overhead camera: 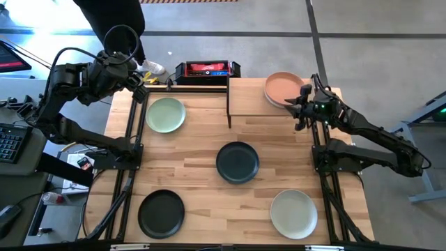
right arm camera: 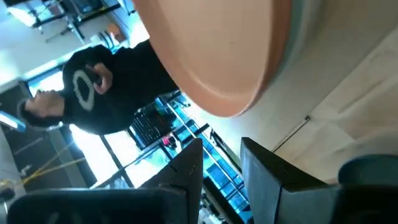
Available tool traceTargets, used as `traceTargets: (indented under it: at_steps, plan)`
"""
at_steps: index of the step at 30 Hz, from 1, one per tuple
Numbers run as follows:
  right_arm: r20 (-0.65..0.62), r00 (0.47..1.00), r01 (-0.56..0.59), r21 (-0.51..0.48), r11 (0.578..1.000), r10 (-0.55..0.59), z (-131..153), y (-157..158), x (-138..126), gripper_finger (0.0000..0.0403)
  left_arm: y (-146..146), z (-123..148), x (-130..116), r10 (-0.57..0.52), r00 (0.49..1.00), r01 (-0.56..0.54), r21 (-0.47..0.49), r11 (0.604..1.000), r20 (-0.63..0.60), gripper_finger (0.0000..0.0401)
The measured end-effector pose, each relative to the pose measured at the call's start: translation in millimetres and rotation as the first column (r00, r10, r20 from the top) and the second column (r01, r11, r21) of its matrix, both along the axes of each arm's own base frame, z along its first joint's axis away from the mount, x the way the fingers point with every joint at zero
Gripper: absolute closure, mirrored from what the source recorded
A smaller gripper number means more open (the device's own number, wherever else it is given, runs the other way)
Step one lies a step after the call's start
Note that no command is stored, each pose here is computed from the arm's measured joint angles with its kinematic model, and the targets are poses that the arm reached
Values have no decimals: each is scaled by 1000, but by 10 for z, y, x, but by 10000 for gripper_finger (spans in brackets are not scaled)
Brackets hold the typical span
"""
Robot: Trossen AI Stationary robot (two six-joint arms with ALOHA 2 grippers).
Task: Place and stack plates onto a shelf
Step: Stack the brown plate on the gray plate on the shelf
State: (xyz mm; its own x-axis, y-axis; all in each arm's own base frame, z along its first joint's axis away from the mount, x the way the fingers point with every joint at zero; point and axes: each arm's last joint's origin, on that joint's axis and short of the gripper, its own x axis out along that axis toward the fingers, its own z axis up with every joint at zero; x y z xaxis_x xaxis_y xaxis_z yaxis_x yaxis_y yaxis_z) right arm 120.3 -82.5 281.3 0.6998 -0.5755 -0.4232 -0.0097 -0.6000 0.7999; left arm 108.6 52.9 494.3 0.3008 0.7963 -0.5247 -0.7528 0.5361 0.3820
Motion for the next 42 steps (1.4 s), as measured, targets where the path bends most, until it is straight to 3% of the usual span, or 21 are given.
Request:
traceTargets:
  at_steps: [7,11,20,25,33,42]
  plan:
    - [-134,983,-152,-190,970,128,26,-1,19,315,7,-9,26,-2,1000,2,-3,1000,-9,302]
    - [-240,969,-125,-242,962,66,-6,-13,-10,315,13,-15,47,-18,999,18,0,1000,-34,302]
    - [-346,937,-125,-208,970,46,-117,-69,51,315,19,-21,68,-18,999,18,-3,1000,-38,302]
    - [-327,942,-146,-200,969,74,-125,-97,110,315,20,-22,71,-18,999,18,-3,1000,-39,302]
    - [-289,951,-213,-348,913,111,-6,-131,181,315,20,-21,70,-10,1000,10,-5,1000,-29,302]
    - [-363,910,-319,-309,896,198,-194,-179,508,315,22,-19,75,-6,1000,6,-3,1000,-23,302]
